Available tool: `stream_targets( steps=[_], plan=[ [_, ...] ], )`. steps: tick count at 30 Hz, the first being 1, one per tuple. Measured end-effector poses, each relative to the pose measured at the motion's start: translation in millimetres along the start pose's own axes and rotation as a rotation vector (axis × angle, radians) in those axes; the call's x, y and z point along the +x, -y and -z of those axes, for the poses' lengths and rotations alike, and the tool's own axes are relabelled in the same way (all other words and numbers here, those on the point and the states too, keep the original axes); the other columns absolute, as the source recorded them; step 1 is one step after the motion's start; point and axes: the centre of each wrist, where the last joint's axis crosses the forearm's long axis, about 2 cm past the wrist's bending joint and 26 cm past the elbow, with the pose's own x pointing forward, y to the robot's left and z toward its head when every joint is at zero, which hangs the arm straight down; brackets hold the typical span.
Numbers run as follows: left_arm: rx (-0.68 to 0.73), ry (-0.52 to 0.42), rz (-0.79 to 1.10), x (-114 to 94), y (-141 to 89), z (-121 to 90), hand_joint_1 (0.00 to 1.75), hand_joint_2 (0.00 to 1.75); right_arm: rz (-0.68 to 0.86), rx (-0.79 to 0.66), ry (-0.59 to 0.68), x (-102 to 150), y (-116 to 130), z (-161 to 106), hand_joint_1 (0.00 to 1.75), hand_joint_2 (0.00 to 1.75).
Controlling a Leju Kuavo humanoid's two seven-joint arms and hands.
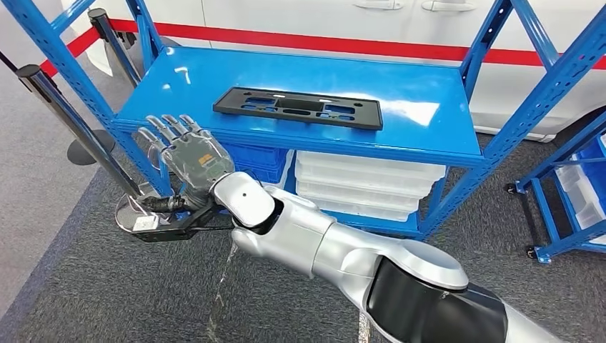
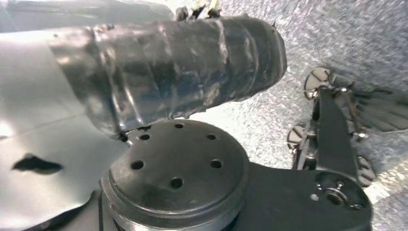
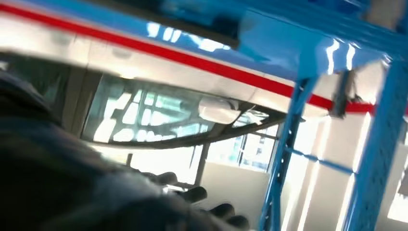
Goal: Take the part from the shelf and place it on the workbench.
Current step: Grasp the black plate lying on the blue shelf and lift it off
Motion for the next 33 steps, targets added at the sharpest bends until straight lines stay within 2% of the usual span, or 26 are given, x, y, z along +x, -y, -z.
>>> stream_targets(
  steps=[8,15,33],
  plan=[
    [-0.004,0.000,-0.001,-0.4,-1.4,0.1,0.00,0.00,-0.183,0.186,-0.035,-16.1,5.2,8.5,0.00,0.00],
    [0.003,-0.013,0.011,0.0,-3.1,0.3,0.00,0.00,-0.222,0.232,-0.069,-26.8,10.2,12.9,0.00,0.00],
    [0.021,0.039,0.083,-1.0,-3.6,0.3,0.00,0.00,-0.245,0.271,-0.119,-52.2,13.8,12.3,0.00,0.00]
  ],
)
